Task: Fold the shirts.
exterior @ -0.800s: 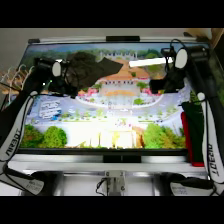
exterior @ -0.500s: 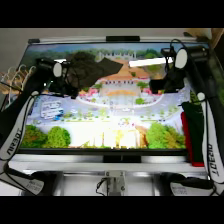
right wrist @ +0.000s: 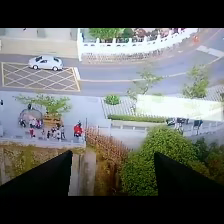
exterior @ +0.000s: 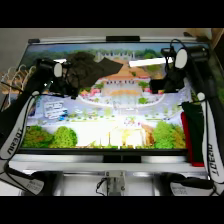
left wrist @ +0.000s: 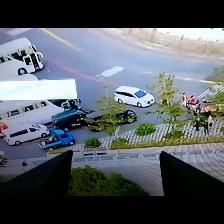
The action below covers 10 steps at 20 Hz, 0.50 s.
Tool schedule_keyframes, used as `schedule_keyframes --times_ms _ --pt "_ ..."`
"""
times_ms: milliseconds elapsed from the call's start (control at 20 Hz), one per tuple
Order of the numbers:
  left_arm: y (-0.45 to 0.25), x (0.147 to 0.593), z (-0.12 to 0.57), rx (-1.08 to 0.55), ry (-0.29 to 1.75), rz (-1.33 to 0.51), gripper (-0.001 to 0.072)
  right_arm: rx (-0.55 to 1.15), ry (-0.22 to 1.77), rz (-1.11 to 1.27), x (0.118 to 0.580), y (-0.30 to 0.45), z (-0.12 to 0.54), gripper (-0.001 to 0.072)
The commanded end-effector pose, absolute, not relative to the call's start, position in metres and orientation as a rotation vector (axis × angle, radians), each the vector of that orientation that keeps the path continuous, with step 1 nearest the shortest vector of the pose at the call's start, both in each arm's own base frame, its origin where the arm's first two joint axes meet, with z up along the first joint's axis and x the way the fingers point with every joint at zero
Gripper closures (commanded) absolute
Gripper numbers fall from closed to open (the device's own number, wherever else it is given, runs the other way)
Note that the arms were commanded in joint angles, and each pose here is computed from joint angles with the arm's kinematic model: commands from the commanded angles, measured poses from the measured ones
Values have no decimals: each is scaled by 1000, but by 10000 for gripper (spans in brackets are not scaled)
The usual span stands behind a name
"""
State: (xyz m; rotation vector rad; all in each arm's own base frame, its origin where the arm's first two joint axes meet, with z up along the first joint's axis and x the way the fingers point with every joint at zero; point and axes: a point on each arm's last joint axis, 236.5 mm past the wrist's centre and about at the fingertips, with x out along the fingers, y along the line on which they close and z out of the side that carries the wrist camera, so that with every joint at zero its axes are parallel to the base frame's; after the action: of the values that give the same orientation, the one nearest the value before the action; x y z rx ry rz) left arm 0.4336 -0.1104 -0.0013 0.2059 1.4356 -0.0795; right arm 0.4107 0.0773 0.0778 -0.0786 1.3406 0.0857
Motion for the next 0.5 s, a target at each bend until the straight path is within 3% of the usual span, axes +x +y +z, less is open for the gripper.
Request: schedule_keyframes --times_ms 0,450 --pt "-110 434 -2 206 1436 -80 83 -78 1339 86 411 77 78 105" --pt "-120 452 -3 164 1364 -90 101 -72 1270 91 427 80 82 105"
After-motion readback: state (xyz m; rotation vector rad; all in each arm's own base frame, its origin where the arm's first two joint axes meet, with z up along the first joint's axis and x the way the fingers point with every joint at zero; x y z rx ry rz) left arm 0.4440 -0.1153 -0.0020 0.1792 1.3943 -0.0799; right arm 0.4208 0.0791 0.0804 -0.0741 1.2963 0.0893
